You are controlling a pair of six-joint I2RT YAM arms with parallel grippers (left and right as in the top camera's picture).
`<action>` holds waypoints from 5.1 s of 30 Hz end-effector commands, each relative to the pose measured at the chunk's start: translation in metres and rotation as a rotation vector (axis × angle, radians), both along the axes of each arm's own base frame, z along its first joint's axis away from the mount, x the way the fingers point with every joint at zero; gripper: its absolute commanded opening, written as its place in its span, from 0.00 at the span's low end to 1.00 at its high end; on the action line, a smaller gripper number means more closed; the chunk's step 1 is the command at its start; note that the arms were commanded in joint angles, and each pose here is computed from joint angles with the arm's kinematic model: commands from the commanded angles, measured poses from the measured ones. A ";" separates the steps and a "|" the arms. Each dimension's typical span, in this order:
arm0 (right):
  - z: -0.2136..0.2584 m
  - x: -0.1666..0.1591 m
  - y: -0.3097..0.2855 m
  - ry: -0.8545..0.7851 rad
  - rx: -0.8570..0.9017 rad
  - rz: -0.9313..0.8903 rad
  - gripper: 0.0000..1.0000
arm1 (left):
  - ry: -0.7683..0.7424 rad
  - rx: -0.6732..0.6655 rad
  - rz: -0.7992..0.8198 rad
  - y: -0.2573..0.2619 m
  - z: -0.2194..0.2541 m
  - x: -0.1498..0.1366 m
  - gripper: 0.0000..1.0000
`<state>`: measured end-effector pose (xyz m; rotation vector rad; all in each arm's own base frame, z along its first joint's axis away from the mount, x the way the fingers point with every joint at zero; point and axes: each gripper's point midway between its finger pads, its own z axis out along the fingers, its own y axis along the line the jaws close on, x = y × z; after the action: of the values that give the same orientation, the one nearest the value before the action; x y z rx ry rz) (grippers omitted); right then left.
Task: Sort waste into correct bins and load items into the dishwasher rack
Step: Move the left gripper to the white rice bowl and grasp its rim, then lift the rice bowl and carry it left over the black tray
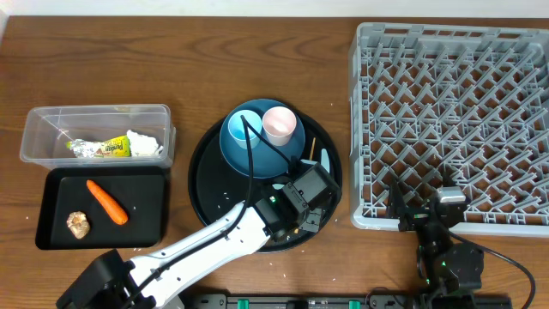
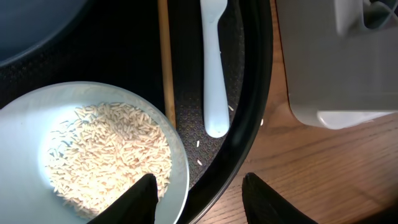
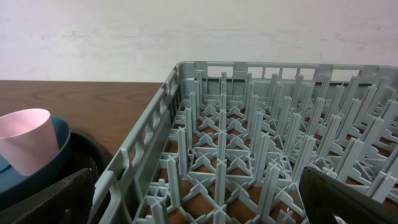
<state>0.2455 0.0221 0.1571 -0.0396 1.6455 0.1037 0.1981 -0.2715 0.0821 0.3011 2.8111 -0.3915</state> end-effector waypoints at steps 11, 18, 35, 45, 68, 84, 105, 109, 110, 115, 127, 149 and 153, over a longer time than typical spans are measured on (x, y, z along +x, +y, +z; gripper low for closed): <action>0.000 0.000 0.001 -0.001 -0.007 0.005 0.99 | 0.051 0.092 0.026 0.007 -0.034 -0.002 0.42; 0.000 0.000 0.001 -0.002 -0.007 0.005 0.99 | 0.059 0.105 0.026 0.006 -0.043 -0.001 0.41; 0.000 0.000 0.001 -0.001 -0.007 0.005 0.99 | 0.086 0.135 0.043 0.008 -0.057 -0.002 0.29; 0.000 0.000 0.001 -0.001 -0.007 0.005 0.99 | 0.077 0.142 0.047 0.009 -0.057 -0.001 0.27; 0.000 0.000 0.001 -0.001 -0.007 0.005 0.99 | 0.067 0.170 0.054 0.014 -0.060 0.001 0.27; 0.000 0.000 0.001 -0.001 -0.007 0.005 0.99 | 0.067 0.170 0.054 0.014 -0.060 0.001 0.06; 0.000 0.000 0.001 -0.001 -0.007 0.005 0.99 | 0.043 0.208 0.012 0.050 -0.027 0.007 0.06; 0.000 0.000 0.001 -0.001 -0.007 0.005 0.99 | 0.012 0.185 0.004 0.051 -0.015 0.010 0.06; 0.000 0.000 0.001 -0.001 -0.007 0.005 0.99 | 0.010 0.182 0.008 0.053 -0.013 0.010 0.06; 0.000 0.000 0.001 -0.001 -0.007 0.005 0.99 | 0.014 0.217 0.016 0.072 -0.007 0.014 0.06; 0.000 0.000 0.001 -0.001 -0.007 0.005 0.99 | 0.016 0.234 0.141 0.139 0.023 0.027 0.06; 0.000 0.000 0.001 -0.001 -0.007 0.005 0.99 | -0.147 0.095 0.649 0.300 0.086 0.049 0.06; 0.000 0.000 0.001 -0.002 -0.007 0.005 0.99 | -0.139 0.042 0.717 0.321 0.087 0.045 0.06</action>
<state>0.2455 0.0221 0.1571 -0.0399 1.6455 0.1040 0.2455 0.0449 0.1686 -0.6472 2.5722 -0.0657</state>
